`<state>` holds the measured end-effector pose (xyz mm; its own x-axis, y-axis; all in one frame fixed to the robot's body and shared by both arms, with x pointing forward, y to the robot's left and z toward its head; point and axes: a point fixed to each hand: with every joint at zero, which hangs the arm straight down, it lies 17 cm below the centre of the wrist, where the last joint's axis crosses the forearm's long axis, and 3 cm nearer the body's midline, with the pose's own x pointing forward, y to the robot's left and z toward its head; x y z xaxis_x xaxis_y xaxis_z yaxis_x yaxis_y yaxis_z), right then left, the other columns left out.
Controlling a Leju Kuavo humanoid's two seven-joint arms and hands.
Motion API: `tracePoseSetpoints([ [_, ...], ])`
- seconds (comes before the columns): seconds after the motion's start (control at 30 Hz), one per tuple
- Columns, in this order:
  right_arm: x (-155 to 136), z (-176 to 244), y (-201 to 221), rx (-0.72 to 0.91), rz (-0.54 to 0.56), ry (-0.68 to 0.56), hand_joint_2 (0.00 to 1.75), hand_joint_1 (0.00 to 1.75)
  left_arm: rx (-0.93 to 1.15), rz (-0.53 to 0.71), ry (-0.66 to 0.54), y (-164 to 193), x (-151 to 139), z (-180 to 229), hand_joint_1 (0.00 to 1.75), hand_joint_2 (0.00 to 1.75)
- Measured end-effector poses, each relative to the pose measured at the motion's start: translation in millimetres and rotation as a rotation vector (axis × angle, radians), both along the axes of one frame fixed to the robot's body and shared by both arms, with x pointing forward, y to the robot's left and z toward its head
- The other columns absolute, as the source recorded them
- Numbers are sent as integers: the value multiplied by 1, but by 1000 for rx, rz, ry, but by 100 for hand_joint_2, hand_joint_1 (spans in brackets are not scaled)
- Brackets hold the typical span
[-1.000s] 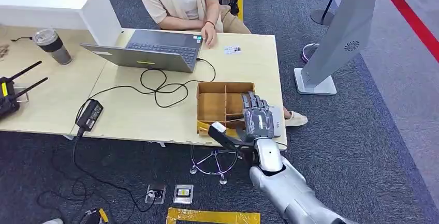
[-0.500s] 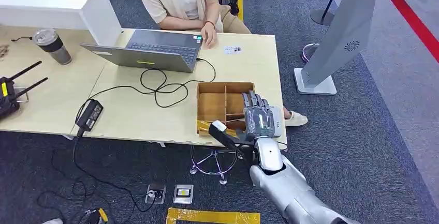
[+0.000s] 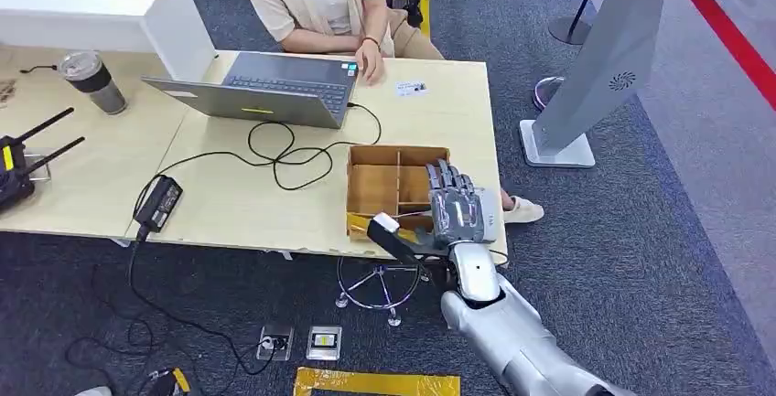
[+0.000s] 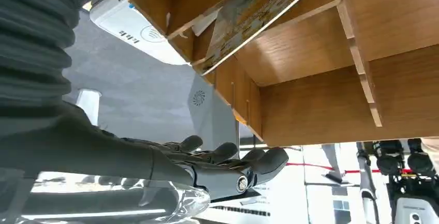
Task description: Pass the card to the sensor for recognition and then transmit it.
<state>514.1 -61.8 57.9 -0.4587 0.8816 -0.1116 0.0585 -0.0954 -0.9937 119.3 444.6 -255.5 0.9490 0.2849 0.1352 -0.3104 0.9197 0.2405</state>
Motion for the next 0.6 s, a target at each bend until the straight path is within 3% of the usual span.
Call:
tracePoseSetpoints([
  [0.6,0,5,7,17,10,4,175,0,1,-9,-1,1,0,0,0,0],
])
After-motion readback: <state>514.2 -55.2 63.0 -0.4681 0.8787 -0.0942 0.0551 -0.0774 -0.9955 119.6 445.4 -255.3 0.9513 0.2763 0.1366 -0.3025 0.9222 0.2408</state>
